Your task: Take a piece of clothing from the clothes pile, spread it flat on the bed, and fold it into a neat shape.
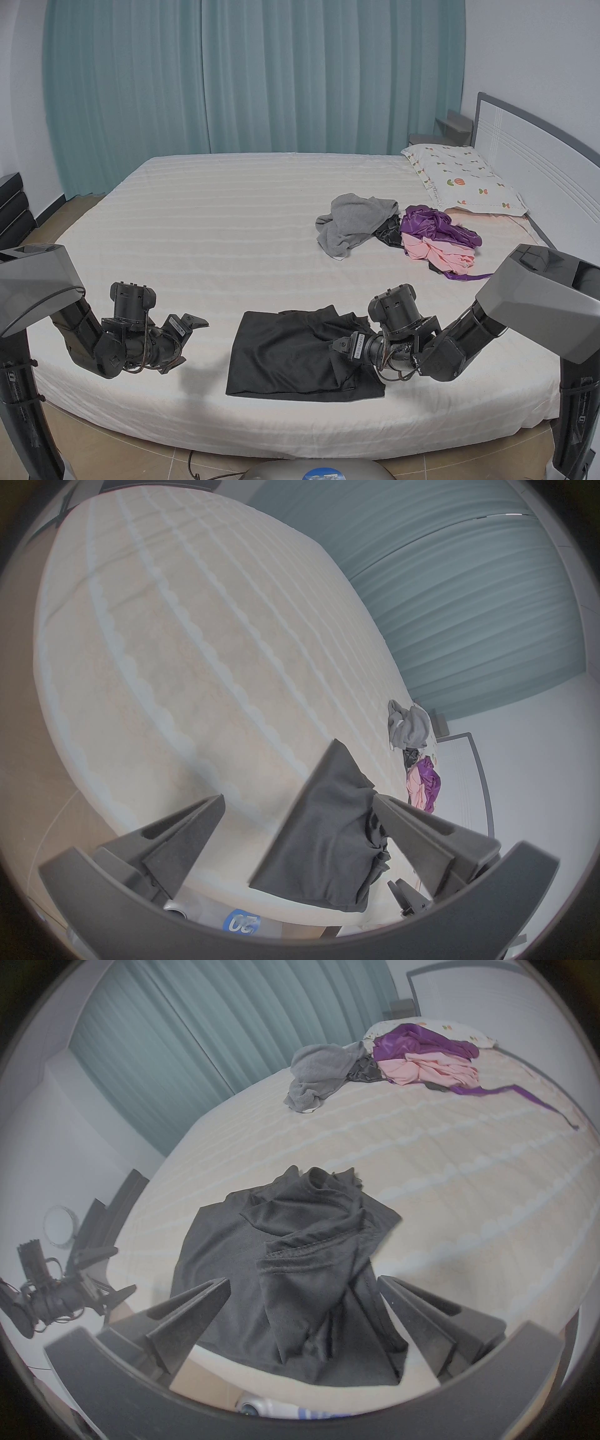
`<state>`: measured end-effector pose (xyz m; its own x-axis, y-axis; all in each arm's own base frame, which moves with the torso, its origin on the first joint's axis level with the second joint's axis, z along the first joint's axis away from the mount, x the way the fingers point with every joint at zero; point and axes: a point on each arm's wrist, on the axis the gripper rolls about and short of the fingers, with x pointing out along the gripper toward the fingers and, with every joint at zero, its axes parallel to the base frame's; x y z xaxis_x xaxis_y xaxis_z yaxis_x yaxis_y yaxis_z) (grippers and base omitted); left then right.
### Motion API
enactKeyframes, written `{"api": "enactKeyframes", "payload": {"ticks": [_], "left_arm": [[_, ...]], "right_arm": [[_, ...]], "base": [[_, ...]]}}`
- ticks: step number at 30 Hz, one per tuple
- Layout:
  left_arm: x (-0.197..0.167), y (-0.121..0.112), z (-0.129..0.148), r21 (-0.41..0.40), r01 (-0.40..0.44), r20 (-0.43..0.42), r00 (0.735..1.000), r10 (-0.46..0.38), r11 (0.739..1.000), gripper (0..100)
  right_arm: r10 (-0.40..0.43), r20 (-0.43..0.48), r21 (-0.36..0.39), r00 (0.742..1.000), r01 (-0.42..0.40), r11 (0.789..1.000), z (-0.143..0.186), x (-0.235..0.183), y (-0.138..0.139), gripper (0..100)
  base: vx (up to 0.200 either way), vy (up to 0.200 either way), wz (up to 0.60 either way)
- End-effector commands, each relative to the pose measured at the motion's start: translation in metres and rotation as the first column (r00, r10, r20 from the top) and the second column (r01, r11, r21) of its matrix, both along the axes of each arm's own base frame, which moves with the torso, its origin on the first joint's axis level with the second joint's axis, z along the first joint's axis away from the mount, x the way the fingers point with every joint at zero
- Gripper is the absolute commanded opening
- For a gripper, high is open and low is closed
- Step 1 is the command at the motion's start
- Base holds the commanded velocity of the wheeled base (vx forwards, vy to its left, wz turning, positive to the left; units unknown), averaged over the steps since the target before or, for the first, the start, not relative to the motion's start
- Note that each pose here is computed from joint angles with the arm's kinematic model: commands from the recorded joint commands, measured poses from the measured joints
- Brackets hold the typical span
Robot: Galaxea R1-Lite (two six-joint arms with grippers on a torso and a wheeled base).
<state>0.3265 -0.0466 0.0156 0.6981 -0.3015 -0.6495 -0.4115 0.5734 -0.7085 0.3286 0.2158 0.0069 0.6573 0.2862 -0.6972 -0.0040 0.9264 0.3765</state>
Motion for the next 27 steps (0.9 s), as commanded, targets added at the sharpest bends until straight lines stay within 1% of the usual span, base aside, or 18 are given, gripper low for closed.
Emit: {"api": "enactKeyframes", "payload": {"ticks": [1,5,8,9,10,15,16,17,22,23,24,27], "left_arm": [[0.000,0.000,-0.003,0.002,0.000,-0.008,1.000,0.000,1.000,100],[0.001,-0.001,-0.003,0.001,-0.001,-0.007,1.000,0.001,1.000,100],[0.000,-0.001,-0.003,0.003,0.001,-0.008,1.000,-0.001,1.000,100],[0.000,-0.001,-0.003,0.003,0.001,-0.008,1.000,-0.001,1.000,100],[0.000,-0.001,-0.003,0.003,0.001,-0.008,1.000,-0.001,1.000,100],[0.000,-0.001,-0.003,0.003,0.001,-0.008,1.000,-0.001,1.000,100],[0.000,-0.001,-0.003,0.003,0.001,-0.008,1.000,-0.001,1.000,100],[0.000,-0.001,-0.003,0.004,0.002,-0.007,1.000,-0.002,1.000,100],[0.000,-0.001,-0.003,0.012,0.009,-0.006,1.000,-0.009,1.000,100],[0.000,-0.001,-0.003,0.013,0.010,-0.005,1.000,-0.010,1.000,100],[0.000,-0.001,-0.003,0.013,0.010,-0.005,1.000,-0.010,1.000,100],[0.000,-0.001,-0.004,0.013,0.010,-0.007,1.000,-0.010,1.000,100]], "right_arm": [[-0.012,-0.005,-0.057,1.000,0.012,0.998,-0.013,0.015,0.001,100],[0.007,-0.026,-0.110,1.000,-0.010,0.994,-0.022,0.024,0.005,100],[-0.013,-0.028,-0.157,1.000,0.008,0.988,-0.029,0.030,-0.001,100],[-0.013,-0.028,-0.157,1.000,0.008,0.988,-0.029,0.030,-0.001,100],[-0.011,-0.033,-0.181,0.999,0.005,0.983,-0.035,0.032,-0.002,100],[-0.023,-0.031,-0.208,0.999,0.016,0.978,-0.040,0.033,-0.003,100],[-0.029,-0.040,-0.229,0.999,0.019,0.973,-0.041,0.032,-0.005,100],[-0.031,-0.044,-0.236,0.999,0.020,0.972,-0.041,0.032,-0.006,100],[-0.040,-0.072,-0.278,0.997,0.018,0.960,-0.037,0.022,-0.024,100],[-0.046,-0.076,-0.291,0.996,0.022,0.957,-0.034,0.018,-0.033,100],[-0.046,-0.076,-0.291,0.996,0.022,0.957,-0.034,0.018,-0.033,100],[-0.067,-0.079,-0.296,0.995,0.041,0.954,-0.016,0.005,-0.052,100]], "base": [[0.000,0.000,0.00],[0.000,0.000,0.00],[0.000,0.000,0.00],[0.000,0.000,0.00],[0.000,0.000,0.00],[0.000,0.000,0.00],[0.000,0.000,0.00],[0.000,0.000,0.00],[0.000,0.000,0.00],[0.000,0.000,0.00],[0.000,0.000,0.00],[0.000,0.000,0.00]]}}
